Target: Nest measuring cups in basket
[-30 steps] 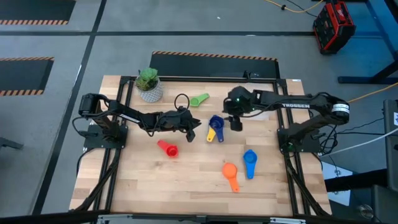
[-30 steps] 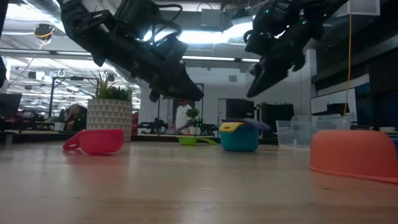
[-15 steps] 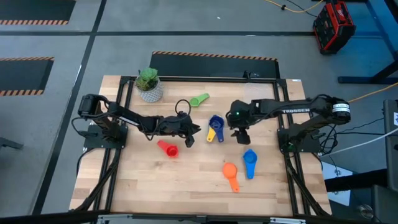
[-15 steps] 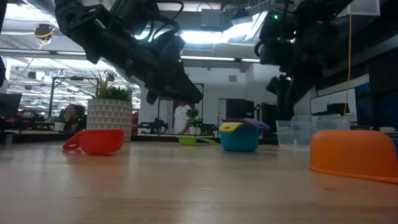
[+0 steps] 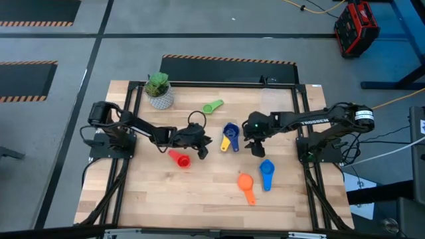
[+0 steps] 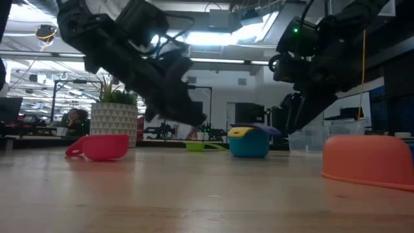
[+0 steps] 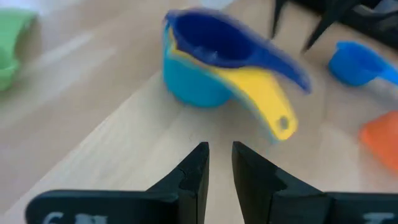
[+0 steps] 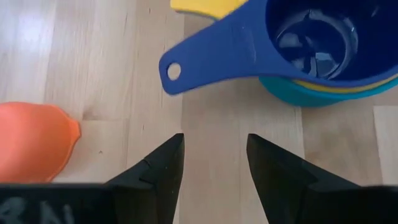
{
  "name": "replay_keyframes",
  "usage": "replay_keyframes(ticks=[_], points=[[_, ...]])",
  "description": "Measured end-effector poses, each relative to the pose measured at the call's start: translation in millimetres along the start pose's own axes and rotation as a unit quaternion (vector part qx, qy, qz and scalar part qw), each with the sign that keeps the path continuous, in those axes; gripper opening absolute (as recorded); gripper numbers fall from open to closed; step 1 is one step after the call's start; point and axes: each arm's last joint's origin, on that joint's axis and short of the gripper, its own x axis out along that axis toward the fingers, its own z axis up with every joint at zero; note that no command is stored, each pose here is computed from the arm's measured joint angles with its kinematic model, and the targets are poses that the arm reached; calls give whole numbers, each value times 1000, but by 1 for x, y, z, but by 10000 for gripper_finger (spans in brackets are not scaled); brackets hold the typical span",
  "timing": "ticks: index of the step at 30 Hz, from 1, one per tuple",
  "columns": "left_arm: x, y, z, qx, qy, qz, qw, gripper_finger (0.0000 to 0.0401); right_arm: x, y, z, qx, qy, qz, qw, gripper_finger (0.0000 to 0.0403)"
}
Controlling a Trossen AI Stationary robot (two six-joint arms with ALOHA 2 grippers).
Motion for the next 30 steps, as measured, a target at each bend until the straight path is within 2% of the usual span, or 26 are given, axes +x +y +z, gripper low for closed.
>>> replay_keyframes(ticks=[6, 12, 17, 22, 30], points=[[29, -4, -8, -2, 13, 9, 1000, 64, 8, -2, -7, 8, -8, -2, 1000, 179], [56, -2, -4, -4, 16, 24, 1000, 64, 15, -5, -10, 27, -44, -23, 998, 179], [73, -8, 11, -16, 9, -15, 1000, 64, 16, -5, -5, 46, -68, -26, 996, 179], [83, -16, 20, -17, 14, -26, 999, 64, 17, -6, 4, 64, -112, -22, 991, 179], [85, -17, 19, -7, 49, -8, 999, 64, 18, -6, 3, 64, -107, -22, 992, 179]])
